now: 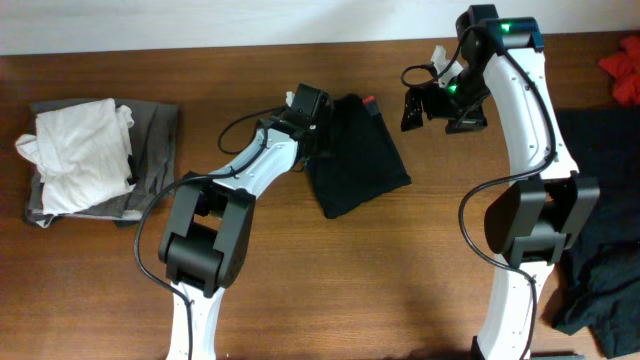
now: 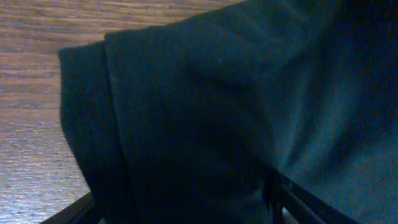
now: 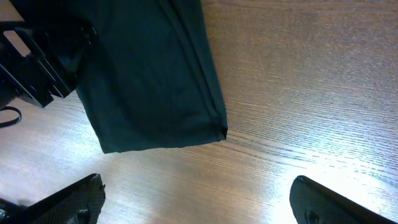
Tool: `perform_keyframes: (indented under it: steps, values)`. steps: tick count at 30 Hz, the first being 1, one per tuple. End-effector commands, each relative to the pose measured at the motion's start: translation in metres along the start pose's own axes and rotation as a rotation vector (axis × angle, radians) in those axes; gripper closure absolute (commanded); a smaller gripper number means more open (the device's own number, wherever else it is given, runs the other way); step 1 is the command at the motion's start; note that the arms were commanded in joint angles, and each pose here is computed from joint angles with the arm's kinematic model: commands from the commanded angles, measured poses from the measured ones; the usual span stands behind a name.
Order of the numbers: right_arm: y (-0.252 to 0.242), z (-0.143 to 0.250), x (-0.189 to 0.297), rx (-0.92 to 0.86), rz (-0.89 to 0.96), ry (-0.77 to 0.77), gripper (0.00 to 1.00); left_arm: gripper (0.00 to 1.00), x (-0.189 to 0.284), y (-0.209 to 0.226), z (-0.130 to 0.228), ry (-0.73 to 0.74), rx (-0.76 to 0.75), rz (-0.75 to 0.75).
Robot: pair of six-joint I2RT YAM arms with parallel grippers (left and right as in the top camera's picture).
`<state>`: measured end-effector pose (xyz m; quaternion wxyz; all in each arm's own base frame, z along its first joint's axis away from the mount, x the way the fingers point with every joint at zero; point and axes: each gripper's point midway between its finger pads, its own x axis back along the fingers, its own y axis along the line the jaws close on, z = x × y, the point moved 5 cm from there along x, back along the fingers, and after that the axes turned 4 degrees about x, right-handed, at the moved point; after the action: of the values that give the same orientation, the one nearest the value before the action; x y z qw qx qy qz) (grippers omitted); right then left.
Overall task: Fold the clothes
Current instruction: 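Drag the bundle leftward with the left gripper while right withdraws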
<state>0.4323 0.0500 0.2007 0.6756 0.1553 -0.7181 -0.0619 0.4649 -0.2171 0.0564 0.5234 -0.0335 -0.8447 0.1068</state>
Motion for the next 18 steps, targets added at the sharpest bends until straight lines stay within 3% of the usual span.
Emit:
perform_keyframes:
  steps: [1,7,15,18]
  values:
    - [0.0,0.001,0.004,-0.002,0.012,-0.007,0.01,0.27,-0.016,0.004,0.012,0.039,0.006,-0.025]
    - [0.0,0.001,0.004,-0.002,0.013,-0.007,0.01,0.3,-0.015,0.021,0.02,0.078,-0.071,-0.129]
    - [0.0,0.001,0.004,-0.002,0.013,-0.007,0.01,0.29,0.004,0.08,0.027,0.118,-0.251,-0.516]
    - [0.0,0.001,0.004,-0.002,0.012,-0.007,0.01,0.29,0.009,0.09,0.029,0.139,-0.266,-0.579]
